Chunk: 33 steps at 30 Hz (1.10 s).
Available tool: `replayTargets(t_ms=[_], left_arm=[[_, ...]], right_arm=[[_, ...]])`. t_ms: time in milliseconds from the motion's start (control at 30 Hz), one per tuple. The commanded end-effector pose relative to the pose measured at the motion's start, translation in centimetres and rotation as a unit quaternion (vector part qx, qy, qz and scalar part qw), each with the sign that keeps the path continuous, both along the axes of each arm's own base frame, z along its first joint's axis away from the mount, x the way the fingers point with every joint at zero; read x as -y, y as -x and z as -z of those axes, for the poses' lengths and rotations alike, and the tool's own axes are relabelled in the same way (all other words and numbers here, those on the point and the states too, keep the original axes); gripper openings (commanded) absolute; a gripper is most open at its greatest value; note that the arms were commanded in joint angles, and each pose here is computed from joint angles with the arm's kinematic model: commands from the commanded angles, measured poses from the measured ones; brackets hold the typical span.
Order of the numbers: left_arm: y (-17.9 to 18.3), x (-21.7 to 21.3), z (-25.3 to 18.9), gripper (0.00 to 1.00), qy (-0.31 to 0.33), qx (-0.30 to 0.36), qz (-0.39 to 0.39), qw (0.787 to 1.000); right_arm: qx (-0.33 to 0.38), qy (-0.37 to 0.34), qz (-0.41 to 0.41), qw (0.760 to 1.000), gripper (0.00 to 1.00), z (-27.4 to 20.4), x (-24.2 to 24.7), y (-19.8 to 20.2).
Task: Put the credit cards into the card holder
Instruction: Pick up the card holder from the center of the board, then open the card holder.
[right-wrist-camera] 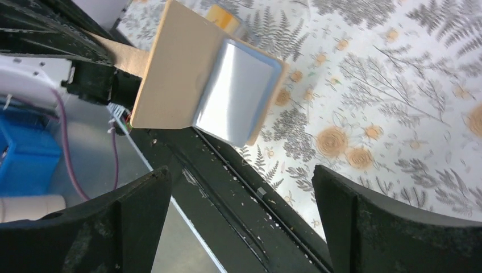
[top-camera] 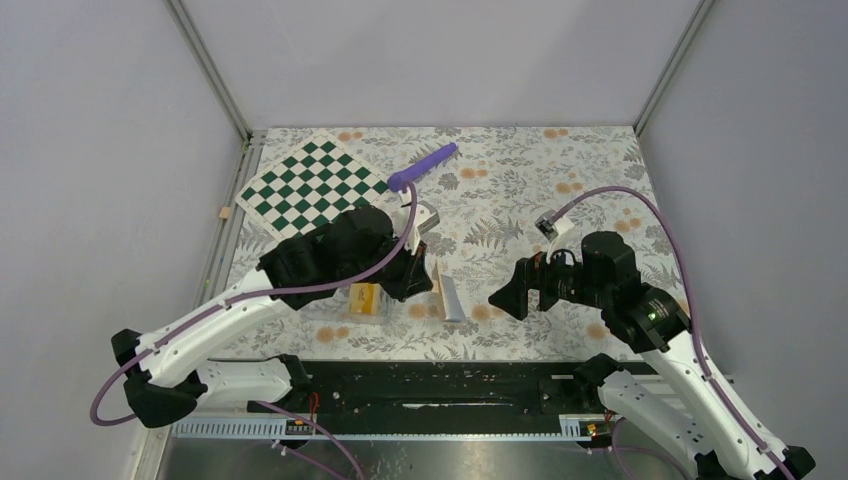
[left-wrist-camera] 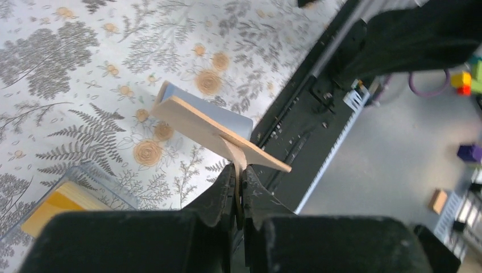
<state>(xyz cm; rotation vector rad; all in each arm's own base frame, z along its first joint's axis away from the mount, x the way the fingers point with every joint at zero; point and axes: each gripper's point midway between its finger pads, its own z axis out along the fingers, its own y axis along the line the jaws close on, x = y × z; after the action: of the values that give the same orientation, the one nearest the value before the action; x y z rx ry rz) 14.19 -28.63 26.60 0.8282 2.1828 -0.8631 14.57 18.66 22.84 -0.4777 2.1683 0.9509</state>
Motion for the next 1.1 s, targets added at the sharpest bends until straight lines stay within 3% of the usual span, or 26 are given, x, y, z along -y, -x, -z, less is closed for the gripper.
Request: replayTargets(t_ms=[0, 233, 433, 633, 1067], left_arm=[[3.3, 0.1, -4.0, 0.0, 0.048, 0.037, 0.125, 0.99], [6.9, 1.5, -3.9, 0.0, 0.076, -0.03, 0.226, 0.971], [8.3, 2.6, -2.9, 0.0, 0.074, -0.093, 0.267, 0.956], [8.4, 2.9, -2.9, 0.0, 0.066, -0.054, 0.285, 0.955], [9.3, 1.9, -3.7, 0.0, 0.07, -0.02, 0.302, 0.951]], right_arm=[[0.089, -0.046, -0.107, 0.989, 0.99, -3.7, -2.3, 0.7], [0.117, -0.108, -0.173, 0.972, 1.0, -6.2, -4.1, 1.9], [0.106, -0.166, -0.224, 0.955, 0.99, -6.9, -5.9, 2.8], [0.118, -0.147, -0.24, 0.952, 0.99, -5.9, -6.0, 2.8], [0.085, -0.201, -0.327, 0.92, 0.99, -6.8, -9.5, 5.4]])
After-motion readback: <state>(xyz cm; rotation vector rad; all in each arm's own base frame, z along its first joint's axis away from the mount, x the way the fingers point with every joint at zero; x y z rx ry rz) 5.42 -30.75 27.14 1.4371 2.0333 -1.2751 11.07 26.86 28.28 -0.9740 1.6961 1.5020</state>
